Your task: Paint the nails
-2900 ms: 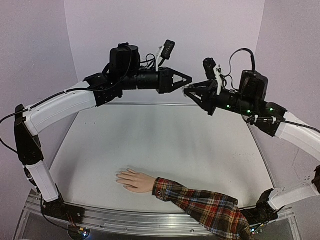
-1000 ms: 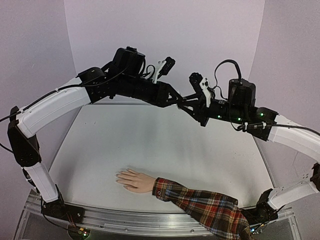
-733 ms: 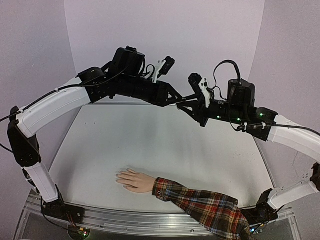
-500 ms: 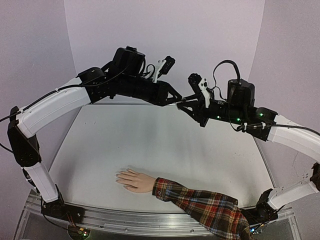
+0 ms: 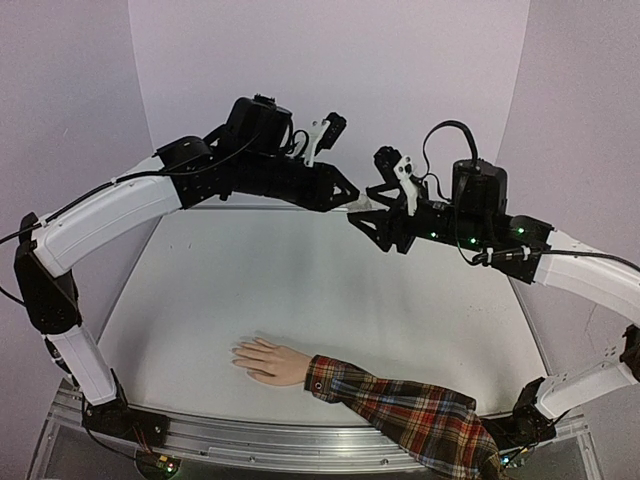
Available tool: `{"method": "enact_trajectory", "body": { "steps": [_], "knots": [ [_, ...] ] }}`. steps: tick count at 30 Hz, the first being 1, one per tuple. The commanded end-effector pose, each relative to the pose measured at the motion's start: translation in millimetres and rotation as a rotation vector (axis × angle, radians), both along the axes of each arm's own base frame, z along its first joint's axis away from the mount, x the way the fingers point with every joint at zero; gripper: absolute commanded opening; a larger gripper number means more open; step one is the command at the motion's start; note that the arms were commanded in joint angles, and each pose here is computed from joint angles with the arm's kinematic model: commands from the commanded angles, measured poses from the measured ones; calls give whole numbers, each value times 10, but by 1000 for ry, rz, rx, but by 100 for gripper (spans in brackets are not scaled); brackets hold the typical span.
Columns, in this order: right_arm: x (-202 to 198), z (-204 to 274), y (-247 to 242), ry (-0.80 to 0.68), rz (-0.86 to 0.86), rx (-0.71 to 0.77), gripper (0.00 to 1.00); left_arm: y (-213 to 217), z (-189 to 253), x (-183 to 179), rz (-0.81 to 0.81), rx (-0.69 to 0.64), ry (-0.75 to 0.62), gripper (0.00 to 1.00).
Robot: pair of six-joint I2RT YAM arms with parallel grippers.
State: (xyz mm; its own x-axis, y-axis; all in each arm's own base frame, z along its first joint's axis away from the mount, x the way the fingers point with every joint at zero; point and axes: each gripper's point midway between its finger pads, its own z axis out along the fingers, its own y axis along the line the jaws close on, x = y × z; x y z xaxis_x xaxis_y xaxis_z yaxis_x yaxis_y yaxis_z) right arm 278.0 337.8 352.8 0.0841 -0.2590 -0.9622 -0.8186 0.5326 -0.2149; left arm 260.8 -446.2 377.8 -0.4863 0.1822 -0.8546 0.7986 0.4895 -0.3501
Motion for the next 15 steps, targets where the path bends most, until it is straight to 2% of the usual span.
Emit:
{"method": "enact_trajectory", "body": {
  "steps": [1,3,5,9,15],
  "knots": [
    [112,13,-185,-10,-123,33,85,517,74,367,294,59,-112,0],
    [121,-76,-284,7,-148,34,95,711,-144,521,376,103,-103,0],
    [136,-182,-411,28,-181,34,98,958,-409,714,461,137,-64,0],
    [218,-333,-779,62,-294,51,98,1602,-1052,1068,677,209,-13,0],
    [344,-569,-1467,131,-528,122,98,2352,-1884,1264,873,240,102,0]
  ]
}}
